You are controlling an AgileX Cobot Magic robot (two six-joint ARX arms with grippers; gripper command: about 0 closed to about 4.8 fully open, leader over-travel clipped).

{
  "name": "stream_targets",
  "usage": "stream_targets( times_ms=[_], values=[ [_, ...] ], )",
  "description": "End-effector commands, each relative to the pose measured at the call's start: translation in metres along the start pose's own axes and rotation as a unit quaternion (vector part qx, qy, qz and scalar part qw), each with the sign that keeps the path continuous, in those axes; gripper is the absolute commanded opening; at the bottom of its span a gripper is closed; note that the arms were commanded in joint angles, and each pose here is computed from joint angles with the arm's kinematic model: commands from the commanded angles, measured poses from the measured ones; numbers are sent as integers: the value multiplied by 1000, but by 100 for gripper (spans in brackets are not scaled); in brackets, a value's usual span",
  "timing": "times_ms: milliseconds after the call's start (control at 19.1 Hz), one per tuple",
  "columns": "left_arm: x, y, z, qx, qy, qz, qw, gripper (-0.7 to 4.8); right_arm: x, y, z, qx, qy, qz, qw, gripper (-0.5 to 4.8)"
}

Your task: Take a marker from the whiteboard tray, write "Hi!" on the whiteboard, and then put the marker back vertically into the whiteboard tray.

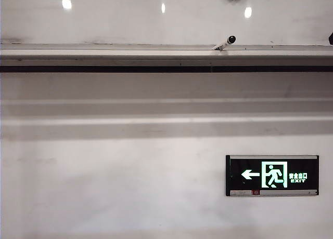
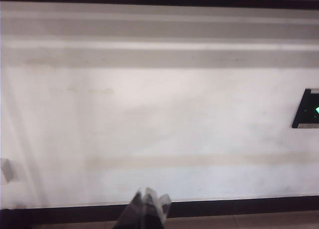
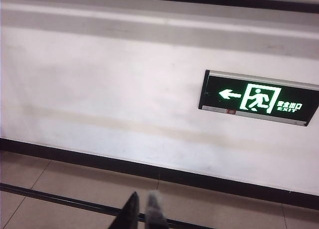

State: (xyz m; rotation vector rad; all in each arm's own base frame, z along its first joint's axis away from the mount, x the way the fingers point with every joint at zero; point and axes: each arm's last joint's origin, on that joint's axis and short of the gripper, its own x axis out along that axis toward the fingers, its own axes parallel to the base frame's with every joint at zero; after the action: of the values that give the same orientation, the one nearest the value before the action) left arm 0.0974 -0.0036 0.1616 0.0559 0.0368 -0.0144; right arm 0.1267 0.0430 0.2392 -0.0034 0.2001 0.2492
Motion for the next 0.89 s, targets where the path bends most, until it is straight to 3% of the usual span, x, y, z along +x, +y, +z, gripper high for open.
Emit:
stream_targets(
  times_ms=[52, 575, 680, 889],
  values=[
    [0, 0, 2, 10, -10, 1, 1000, -4, 0, 0, 2, 3, -7, 1, 1000, 28],
    [0, 0, 2, 11, -10, 5, 1000, -4, 0, 0, 2, 1, -7, 1, 1000, 28],
    [0, 0, 2, 11, -10, 5, 1000, -4, -2, -5, -5, -34, -27, -42, 998, 28],
    [0, 0, 2, 11, -10, 5, 1000, -4, -8, -23, -30, -25, -63, -130, 989, 28]
  ],
)
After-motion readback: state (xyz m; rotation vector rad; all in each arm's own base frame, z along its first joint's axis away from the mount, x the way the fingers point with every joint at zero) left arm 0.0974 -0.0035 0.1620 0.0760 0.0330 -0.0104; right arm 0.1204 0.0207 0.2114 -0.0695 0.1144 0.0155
